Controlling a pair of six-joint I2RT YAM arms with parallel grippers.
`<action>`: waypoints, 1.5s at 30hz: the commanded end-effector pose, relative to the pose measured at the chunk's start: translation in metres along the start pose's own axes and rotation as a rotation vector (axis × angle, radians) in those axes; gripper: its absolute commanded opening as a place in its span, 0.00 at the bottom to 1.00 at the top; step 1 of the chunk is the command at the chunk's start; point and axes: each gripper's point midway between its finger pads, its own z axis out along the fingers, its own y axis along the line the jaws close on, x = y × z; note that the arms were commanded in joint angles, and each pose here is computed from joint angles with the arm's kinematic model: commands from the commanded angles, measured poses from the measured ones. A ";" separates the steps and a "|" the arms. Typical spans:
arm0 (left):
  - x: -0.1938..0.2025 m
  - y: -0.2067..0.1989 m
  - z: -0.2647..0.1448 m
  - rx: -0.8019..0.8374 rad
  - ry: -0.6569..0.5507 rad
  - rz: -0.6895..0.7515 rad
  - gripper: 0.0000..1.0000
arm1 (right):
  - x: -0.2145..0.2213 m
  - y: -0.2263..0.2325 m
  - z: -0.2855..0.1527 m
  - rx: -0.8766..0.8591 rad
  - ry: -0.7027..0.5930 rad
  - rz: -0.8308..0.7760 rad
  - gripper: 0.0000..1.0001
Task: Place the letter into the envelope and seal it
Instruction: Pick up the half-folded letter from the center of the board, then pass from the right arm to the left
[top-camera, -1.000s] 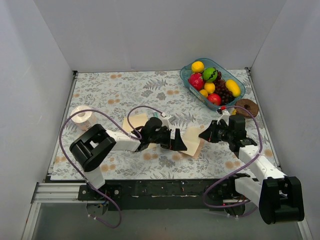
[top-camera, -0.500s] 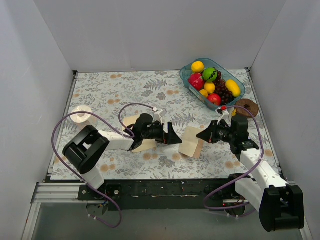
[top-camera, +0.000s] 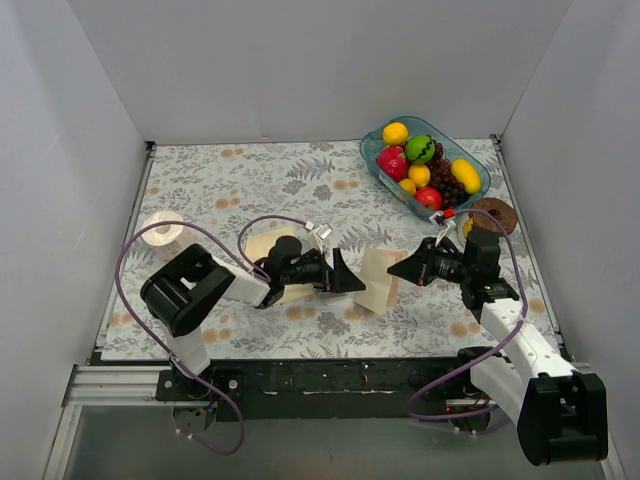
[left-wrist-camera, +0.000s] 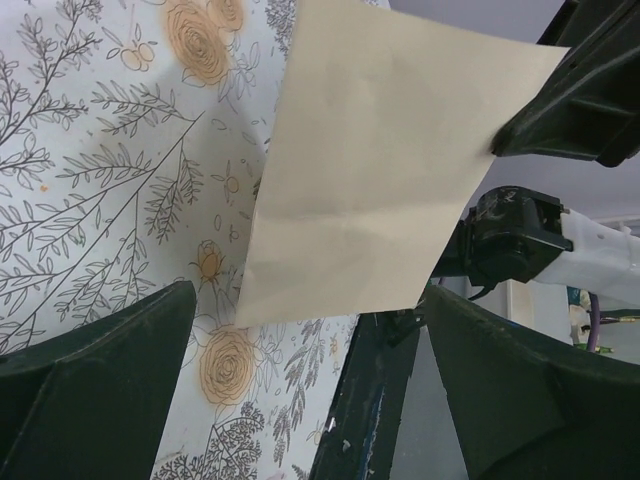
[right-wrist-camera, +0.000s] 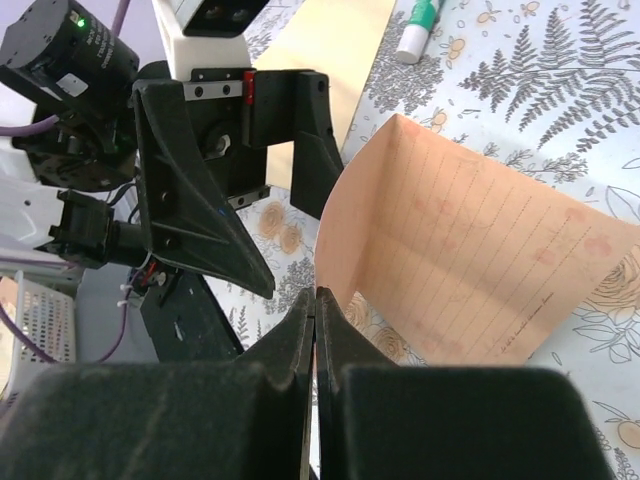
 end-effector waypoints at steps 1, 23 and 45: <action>-0.009 -0.015 -0.004 0.089 -0.040 0.013 0.98 | -0.005 0.019 -0.003 -0.096 -0.007 -0.042 0.01; -0.009 -0.054 -0.012 0.274 -0.037 0.009 0.97 | -0.012 0.046 -0.005 -0.252 -0.015 -0.012 0.01; 0.005 -0.073 -0.020 0.370 -0.012 -0.013 0.72 | -0.006 0.016 0.000 -0.102 -0.002 0.001 0.01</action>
